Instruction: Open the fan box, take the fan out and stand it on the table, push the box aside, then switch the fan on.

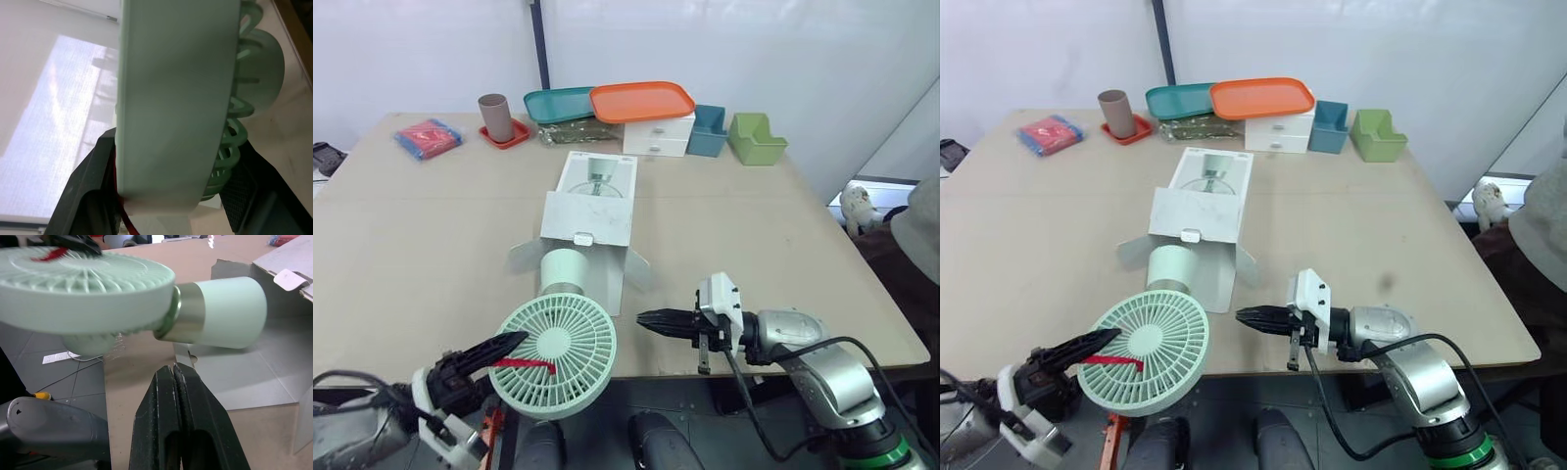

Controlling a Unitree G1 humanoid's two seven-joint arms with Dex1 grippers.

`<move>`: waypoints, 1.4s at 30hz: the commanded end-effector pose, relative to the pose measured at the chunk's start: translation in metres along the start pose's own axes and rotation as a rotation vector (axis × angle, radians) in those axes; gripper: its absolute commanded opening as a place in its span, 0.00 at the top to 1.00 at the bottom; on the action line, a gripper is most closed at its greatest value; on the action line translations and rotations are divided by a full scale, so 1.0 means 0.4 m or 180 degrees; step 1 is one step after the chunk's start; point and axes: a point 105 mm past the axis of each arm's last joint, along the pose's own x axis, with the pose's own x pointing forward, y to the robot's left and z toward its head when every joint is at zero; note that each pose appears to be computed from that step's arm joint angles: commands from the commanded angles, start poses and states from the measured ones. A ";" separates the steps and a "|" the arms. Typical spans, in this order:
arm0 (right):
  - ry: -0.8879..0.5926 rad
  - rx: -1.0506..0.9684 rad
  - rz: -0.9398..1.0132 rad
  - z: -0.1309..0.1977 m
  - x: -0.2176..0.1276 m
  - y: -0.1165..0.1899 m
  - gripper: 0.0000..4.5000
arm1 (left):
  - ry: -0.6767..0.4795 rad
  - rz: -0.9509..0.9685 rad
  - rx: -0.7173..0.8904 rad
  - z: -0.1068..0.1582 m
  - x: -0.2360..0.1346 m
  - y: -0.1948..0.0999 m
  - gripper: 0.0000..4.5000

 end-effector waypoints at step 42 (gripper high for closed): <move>-0.0137 -0.0120 0.0764 0.008 0.084 -0.014 1.00 | 0.2199 0.2221 -0.0714 -0.086 -0.156 0.361 0.55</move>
